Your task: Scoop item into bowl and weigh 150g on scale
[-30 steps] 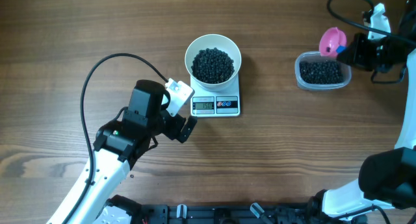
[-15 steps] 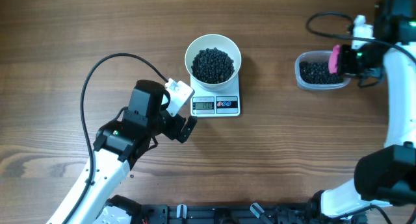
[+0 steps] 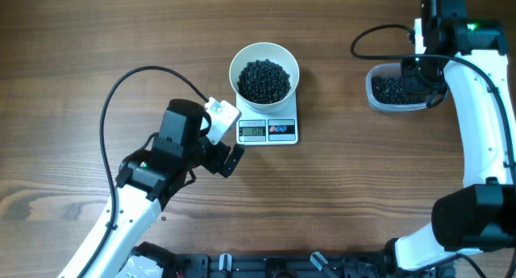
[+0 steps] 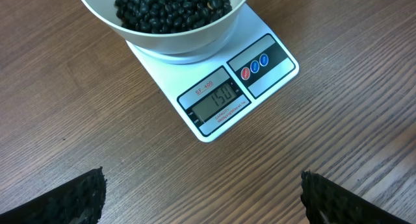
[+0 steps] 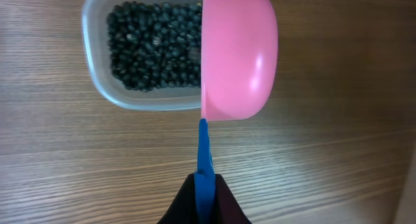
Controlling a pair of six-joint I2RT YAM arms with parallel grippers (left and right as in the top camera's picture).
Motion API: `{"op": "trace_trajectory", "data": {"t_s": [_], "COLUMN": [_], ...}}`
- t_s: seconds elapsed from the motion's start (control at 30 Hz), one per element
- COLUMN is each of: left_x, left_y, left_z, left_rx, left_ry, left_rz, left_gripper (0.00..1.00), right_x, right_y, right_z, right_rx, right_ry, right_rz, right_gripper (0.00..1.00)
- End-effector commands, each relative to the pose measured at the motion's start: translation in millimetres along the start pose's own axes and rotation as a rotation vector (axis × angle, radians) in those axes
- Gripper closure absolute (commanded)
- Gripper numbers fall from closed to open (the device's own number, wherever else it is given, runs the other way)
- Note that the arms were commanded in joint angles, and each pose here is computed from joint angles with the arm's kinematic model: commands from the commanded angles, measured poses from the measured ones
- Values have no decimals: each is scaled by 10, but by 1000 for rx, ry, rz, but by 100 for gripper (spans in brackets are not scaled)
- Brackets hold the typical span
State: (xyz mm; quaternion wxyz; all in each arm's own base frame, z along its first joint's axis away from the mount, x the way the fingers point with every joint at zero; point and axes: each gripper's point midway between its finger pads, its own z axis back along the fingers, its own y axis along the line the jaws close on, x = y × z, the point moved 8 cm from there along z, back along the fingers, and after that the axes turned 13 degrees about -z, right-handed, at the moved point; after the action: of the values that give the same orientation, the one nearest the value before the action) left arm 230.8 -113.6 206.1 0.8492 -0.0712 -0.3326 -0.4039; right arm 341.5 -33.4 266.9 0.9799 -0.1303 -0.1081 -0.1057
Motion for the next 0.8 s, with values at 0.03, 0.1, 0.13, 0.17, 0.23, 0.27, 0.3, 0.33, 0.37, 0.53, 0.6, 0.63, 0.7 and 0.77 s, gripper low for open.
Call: {"op": "trace_trajectory", "data": {"t_s": [0.03, 0.1, 0.13, 0.17, 0.23, 0.27, 0.3, 0.33, 0.37, 0.53, 0.6, 0.63, 0.7, 0.77], "left_x": [-16, -16, -16, -16, -16, -16, -16, -16, -16, -17, -17, -16, -16, -16], "left_y": [3, 2, 2, 2, 2, 2, 2, 2, 2, 3, 2, 2, 3, 2], "left_z": [-12, -12, -12, -12, -12, -12, -12, -12, -12, -12, -12, -12, -12, -12], "left_rx": [-4, -4, -4, -4, -4, -4, -4, -4, -4, -4, -4, -4, -4, -4], "left_ry": [4, 4, 4, 4, 4, 4, 4, 4, 4, 5, 4, 4, 4, 4], "left_rz": [-4, -5, -5, -5, -5, -5, -5, -5, -5, -4, -4, -5, -4, -5], "left_gripper": [0, 0, 0, 0, 0, 0, 0, 0, 0, 0, 0, 0, 0, 0], "right_x": [-28, -33, -36, -38, -44, -46, -46, -46, -45, -30, -10, 9, 70, 104], "right_y": [-69, -69, -68, -54, -14, -1, -2, -2, -1, 70, 110, 125, 141, 160], "right_z": [59, 59, 58, 58, 57, 57, 57, 57, 57, 61, 66, 69, 74, 82], "right_rx": [-55, -55, -54, -38, 4, 19, 18, 18, 19, 96, 137, 153, 167, 188], "right_ry": [-22, -20, -18, -15, -8, -5, -6, -6, -6, -9, -17, -27, -63, -81], "right_rz": [-21, -20, -20, -20, -20, -19, -20, -20, -21, -31, -35, -36, -44, -47], "right_gripper": [96, 96, 96, 96, 96, 96, 96, 96, 96, 96, 96, 95, 96, 96]}}
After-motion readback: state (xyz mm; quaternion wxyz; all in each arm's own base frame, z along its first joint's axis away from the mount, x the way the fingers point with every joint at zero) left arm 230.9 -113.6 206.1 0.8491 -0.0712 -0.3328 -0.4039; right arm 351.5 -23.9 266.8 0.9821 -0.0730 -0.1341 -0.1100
